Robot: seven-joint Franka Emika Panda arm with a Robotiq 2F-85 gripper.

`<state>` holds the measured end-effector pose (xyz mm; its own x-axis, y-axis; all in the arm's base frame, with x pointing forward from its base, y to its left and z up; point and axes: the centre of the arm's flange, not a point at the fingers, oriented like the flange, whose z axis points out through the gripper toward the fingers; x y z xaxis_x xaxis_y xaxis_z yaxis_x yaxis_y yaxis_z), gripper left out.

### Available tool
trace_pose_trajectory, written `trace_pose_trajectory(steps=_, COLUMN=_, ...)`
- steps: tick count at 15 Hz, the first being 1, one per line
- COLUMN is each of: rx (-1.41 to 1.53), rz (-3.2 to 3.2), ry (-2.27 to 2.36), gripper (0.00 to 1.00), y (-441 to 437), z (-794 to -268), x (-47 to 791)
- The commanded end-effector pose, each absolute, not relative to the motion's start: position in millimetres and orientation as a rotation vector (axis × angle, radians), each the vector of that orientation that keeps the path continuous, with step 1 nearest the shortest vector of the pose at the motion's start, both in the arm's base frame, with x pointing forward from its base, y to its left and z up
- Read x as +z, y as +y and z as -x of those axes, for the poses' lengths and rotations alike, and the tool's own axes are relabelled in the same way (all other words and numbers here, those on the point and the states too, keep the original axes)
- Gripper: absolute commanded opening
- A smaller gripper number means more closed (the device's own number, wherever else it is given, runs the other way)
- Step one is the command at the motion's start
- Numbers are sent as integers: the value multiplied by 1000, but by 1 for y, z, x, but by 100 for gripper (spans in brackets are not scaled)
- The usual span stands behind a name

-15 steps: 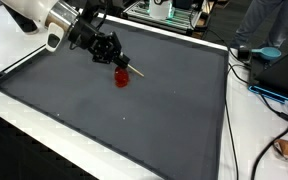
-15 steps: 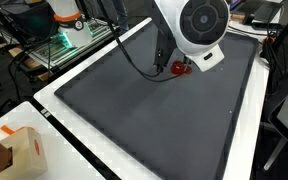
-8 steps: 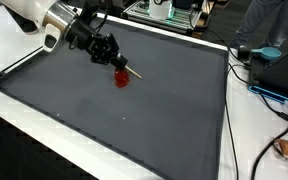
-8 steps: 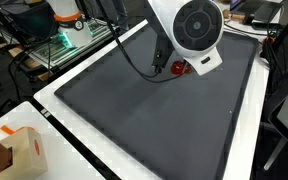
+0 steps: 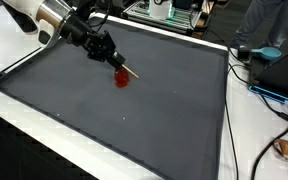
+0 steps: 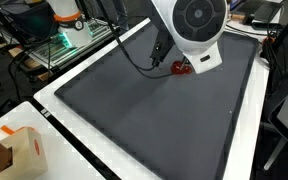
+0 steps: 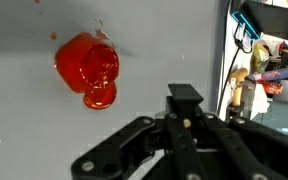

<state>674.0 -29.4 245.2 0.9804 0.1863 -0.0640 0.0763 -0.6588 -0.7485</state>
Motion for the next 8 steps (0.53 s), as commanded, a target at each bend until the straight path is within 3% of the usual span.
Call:
trace_pose_trajectory(steps=1, rx=182, rz=2321, ry=-81, gripper=3, y=-30, z=-669, x=267)
trace_pose_trajectory(steps=8, rx=252, rz=2474, ry=44, gripper=3, y=-22, z=-670, x=313)
